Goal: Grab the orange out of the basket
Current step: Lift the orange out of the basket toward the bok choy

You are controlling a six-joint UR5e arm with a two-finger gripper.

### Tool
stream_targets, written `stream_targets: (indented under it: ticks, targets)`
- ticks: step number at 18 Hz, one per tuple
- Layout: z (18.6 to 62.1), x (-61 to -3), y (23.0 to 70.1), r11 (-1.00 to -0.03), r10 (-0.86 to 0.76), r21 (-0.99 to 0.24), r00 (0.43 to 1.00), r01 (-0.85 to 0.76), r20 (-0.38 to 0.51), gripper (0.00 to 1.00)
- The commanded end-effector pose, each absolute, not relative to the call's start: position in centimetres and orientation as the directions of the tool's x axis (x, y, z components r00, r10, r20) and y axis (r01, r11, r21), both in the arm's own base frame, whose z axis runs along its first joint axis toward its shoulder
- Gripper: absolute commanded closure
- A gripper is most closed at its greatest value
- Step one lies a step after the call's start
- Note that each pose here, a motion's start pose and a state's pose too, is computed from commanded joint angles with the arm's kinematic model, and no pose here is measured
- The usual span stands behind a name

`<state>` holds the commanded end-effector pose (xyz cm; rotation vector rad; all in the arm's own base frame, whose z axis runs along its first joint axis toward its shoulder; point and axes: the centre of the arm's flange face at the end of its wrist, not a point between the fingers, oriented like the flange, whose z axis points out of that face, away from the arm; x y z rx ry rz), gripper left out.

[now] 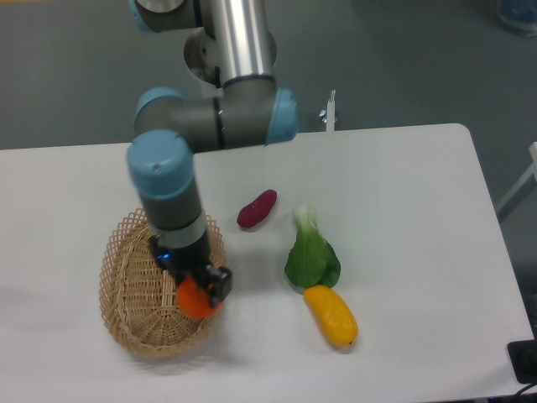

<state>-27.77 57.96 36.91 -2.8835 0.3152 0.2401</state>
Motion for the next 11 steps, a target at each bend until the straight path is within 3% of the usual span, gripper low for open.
stream_targets:
  ticks: [5, 11]
  targets:
    - [38.2, -33.1, 54.8, -0.935, -0.227, -0.226, 0.952, -0.272, -0.208, 0.33]
    - [39.9, -33.9, 54.1, -0.937, -0.221, -0.23, 0.956, -0.263, -0.193, 0.33]
